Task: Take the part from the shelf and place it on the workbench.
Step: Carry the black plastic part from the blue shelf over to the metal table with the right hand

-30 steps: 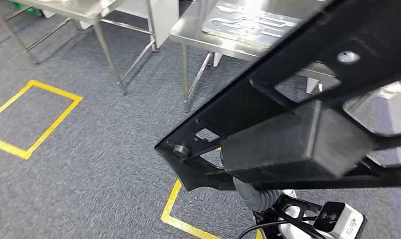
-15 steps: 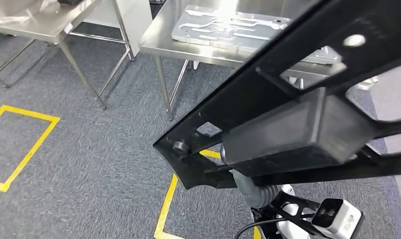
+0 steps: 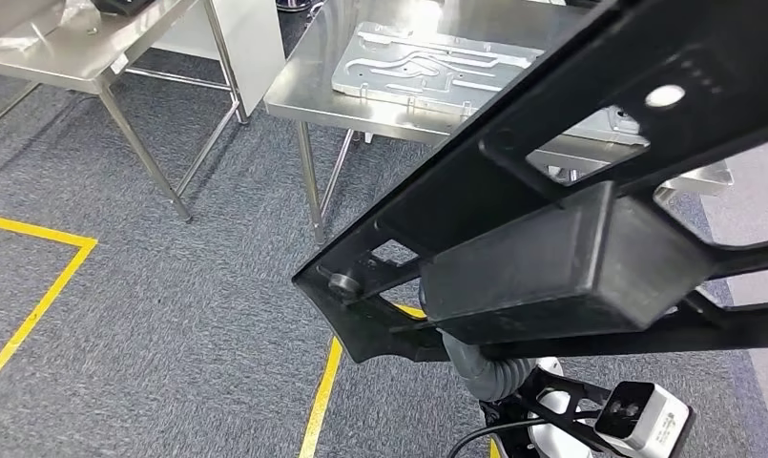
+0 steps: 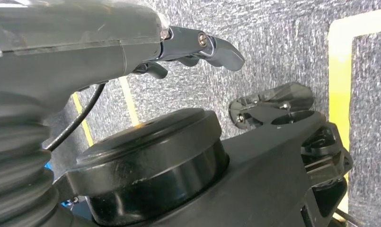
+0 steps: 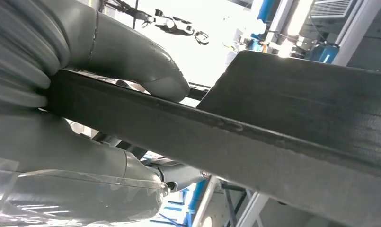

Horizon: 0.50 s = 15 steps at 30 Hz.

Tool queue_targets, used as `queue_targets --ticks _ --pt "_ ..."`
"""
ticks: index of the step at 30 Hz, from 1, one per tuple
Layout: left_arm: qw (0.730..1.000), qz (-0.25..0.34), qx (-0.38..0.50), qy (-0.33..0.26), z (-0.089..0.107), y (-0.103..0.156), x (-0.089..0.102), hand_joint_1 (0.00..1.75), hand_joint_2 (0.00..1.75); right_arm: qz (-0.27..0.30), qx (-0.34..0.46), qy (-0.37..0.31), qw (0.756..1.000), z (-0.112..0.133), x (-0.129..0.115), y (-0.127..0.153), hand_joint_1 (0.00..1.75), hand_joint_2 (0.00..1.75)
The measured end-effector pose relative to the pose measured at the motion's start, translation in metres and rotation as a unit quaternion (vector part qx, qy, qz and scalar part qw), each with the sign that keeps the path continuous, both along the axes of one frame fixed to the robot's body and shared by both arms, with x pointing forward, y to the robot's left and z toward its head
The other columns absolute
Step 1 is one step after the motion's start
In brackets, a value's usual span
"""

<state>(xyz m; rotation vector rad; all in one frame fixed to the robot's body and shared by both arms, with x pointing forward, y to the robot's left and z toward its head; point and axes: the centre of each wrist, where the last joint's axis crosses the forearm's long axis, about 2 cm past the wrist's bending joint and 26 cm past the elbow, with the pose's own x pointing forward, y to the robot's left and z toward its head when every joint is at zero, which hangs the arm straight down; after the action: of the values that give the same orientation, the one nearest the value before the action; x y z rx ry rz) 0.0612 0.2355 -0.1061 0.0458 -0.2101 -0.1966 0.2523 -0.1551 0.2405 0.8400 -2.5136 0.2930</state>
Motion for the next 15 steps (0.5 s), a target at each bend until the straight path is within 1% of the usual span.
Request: queue_targets --ticks 8,15 --pt "1.000 -0.003 0.001 0.003 -0.0006 0.0004 -0.0036 0.00 1.75 0.002 -0.002 0.000 1.000 0.0001 0.0013 0.0002 1.75 1.75" --pt "1.000 0.001 0.001 -0.002 -0.0004 0.0018 -0.0017 0.00 1.75 0.006 0.001 -0.002 1.000 0.0022 0.0023 0.0014 1.75 1.75"
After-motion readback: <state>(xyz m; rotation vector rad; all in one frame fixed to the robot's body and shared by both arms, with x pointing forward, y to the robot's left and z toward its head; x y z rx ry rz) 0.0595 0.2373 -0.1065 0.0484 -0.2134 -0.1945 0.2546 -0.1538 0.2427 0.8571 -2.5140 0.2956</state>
